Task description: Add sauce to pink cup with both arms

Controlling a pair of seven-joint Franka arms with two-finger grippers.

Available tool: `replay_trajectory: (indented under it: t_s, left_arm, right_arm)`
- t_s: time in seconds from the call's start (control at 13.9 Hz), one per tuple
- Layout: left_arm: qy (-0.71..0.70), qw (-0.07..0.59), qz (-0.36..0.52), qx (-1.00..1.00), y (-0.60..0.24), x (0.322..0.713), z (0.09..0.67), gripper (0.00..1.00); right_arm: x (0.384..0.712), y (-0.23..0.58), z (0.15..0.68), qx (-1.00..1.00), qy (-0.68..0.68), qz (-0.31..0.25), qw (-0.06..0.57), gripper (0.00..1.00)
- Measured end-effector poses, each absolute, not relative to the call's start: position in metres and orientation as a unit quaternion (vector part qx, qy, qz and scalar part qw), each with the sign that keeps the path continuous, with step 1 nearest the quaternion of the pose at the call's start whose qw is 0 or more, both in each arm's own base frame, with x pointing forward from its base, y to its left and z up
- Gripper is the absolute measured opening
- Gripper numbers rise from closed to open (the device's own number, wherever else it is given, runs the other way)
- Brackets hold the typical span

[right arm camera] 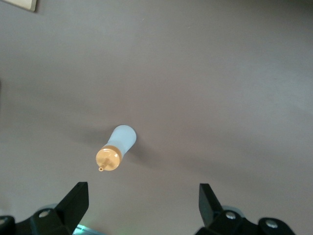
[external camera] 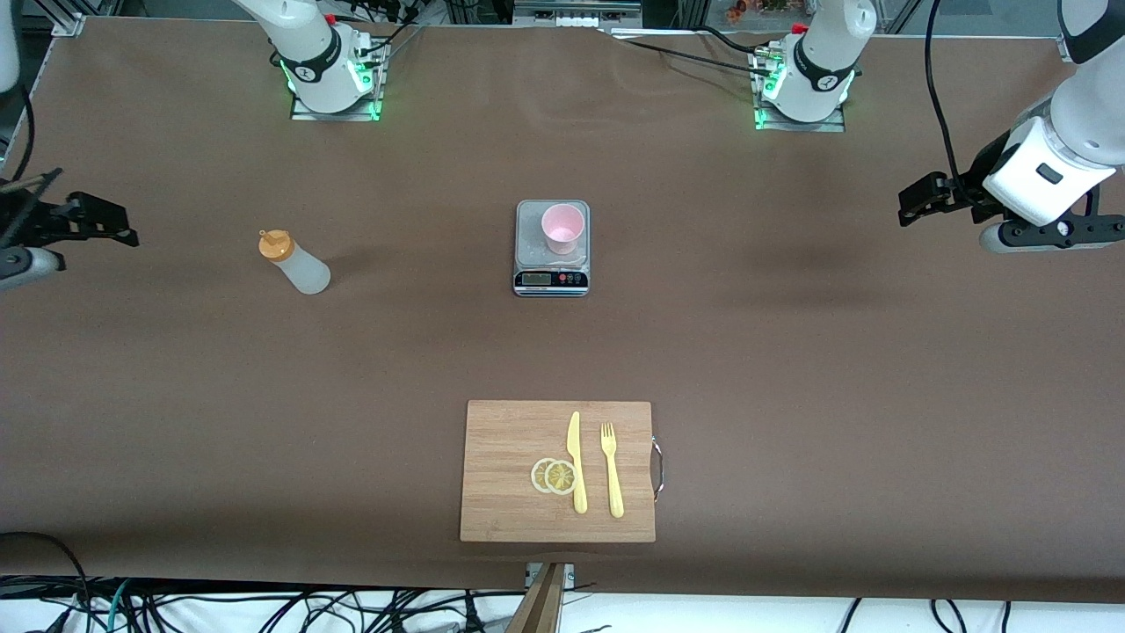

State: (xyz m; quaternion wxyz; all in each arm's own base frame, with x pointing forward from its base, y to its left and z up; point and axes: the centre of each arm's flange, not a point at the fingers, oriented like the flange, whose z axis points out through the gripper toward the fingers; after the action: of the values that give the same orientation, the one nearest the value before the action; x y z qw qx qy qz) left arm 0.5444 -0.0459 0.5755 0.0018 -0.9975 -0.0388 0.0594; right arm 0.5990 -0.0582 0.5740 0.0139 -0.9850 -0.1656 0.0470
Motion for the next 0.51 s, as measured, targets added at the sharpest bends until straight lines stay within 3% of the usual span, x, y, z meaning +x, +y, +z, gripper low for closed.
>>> replay_trajectory:
  t_s: [0.51]
  left_arm:
    - [-0.039,0.002,0.059,-0.997,-0.046,0.544,0.576,1.00]
  right_arm:
    - [0.565,-0.054,0.580,-0.996,-0.065,0.055,0.020,1.00]
